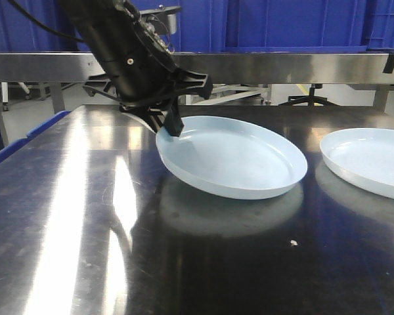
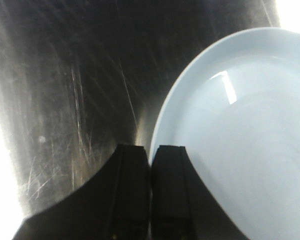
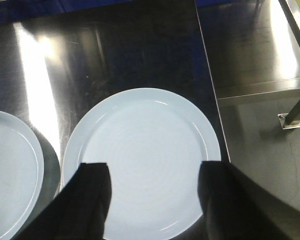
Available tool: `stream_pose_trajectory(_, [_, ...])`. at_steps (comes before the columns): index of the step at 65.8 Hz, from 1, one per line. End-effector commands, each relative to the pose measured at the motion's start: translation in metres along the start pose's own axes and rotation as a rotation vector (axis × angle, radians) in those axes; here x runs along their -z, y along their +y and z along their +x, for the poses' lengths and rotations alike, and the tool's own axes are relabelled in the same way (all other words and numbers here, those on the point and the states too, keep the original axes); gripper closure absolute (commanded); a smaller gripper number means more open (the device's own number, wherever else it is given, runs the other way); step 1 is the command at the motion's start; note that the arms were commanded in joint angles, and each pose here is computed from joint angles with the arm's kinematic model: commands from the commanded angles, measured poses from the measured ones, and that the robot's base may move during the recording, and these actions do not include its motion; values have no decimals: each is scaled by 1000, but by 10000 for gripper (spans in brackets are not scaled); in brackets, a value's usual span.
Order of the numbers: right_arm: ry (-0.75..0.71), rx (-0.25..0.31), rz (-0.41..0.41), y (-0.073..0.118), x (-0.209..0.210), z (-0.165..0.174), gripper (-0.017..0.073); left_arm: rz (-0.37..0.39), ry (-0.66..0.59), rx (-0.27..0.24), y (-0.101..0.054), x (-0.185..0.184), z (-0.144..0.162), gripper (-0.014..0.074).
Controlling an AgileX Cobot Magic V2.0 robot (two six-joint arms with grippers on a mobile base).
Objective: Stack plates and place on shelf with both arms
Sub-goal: 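Lift the plate with the left gripper and carry it toward the other plate, then lower the plate onto the table, open the left gripper, withdraw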
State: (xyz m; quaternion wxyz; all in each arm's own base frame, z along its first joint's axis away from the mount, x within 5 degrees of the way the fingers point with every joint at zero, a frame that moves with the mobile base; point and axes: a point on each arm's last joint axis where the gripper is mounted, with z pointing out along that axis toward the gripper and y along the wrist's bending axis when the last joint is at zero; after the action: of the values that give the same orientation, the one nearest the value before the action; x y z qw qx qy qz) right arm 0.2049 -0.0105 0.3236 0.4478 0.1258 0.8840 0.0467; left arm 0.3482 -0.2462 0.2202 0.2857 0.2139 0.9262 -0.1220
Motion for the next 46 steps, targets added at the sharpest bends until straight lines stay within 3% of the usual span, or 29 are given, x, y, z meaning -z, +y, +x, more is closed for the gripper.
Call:
stream_pose_trajectory(1, [-105,4,-16,3,8,-17,64,28,-127,10,-6,22,-21,495])
stream_pose_trajectory(46, [-103,4,-16,3,8,-17,64,18,-99,2,-5,11,-17,495])
